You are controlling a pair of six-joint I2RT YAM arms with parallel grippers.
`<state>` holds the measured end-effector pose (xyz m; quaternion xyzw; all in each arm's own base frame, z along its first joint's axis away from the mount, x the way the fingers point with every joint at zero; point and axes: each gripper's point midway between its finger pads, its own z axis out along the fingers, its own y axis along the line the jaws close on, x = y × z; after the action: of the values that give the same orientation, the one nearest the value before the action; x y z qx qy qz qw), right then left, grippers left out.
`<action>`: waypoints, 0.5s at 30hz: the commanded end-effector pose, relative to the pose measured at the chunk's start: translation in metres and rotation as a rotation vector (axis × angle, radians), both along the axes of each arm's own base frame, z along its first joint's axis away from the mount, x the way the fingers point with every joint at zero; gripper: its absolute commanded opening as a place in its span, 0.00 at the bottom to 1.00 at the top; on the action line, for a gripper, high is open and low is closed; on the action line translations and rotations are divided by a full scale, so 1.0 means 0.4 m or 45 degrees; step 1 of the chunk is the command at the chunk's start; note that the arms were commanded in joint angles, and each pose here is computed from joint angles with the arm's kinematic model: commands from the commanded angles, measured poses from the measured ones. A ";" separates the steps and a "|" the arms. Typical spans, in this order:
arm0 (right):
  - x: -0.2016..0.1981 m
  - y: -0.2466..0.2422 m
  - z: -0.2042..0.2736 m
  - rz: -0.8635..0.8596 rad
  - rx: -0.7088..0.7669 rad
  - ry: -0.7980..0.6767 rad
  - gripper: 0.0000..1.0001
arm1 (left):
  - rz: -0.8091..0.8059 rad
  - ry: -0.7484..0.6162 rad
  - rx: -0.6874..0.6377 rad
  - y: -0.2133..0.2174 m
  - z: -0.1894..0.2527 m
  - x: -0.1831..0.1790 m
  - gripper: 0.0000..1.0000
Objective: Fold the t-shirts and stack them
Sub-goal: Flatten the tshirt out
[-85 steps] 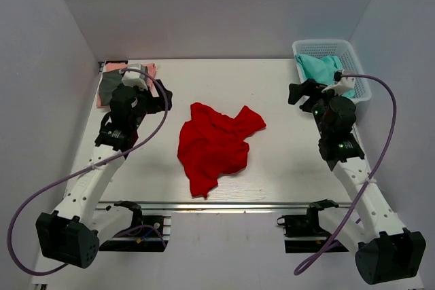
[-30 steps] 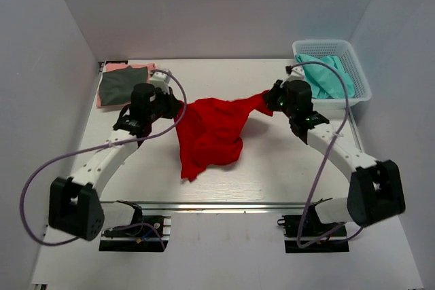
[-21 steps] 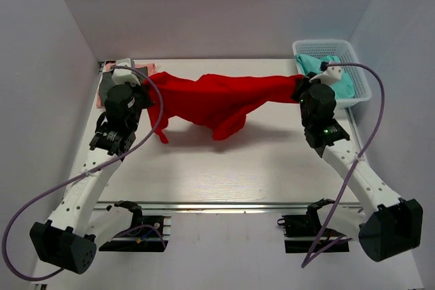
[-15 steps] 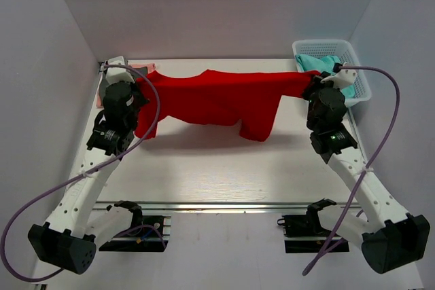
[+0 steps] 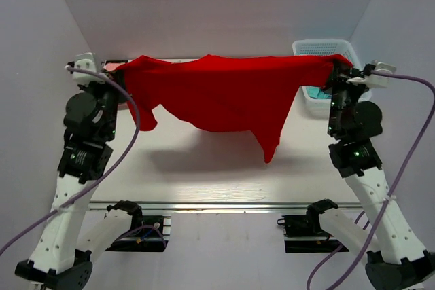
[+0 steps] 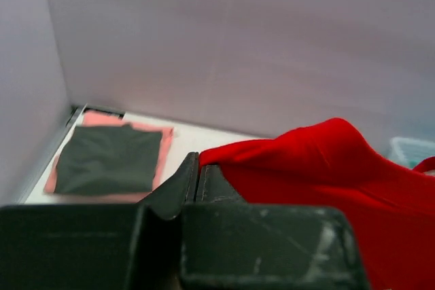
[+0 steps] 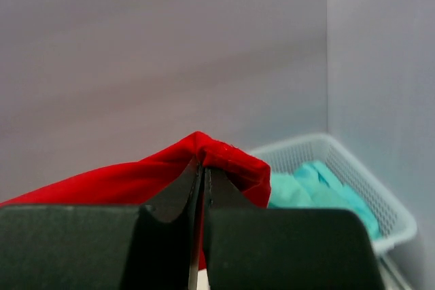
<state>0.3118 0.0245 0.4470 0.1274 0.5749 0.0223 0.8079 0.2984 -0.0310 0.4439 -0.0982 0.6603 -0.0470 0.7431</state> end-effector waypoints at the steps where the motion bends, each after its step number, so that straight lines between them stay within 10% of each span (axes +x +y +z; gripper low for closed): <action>1: -0.105 -0.046 0.192 -0.034 -0.024 -0.260 0.00 | -0.018 -0.244 -0.003 0.030 0.161 -0.105 0.00; 15: -0.320 -0.029 0.418 0.177 -0.133 -0.492 0.00 | -0.344 -0.524 0.077 -0.023 0.329 -0.344 0.00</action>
<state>0.2089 0.0163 0.5957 0.0569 0.4388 0.0703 0.8940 0.1812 -0.0388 0.5664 0.0036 0.5176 -0.1378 0.8444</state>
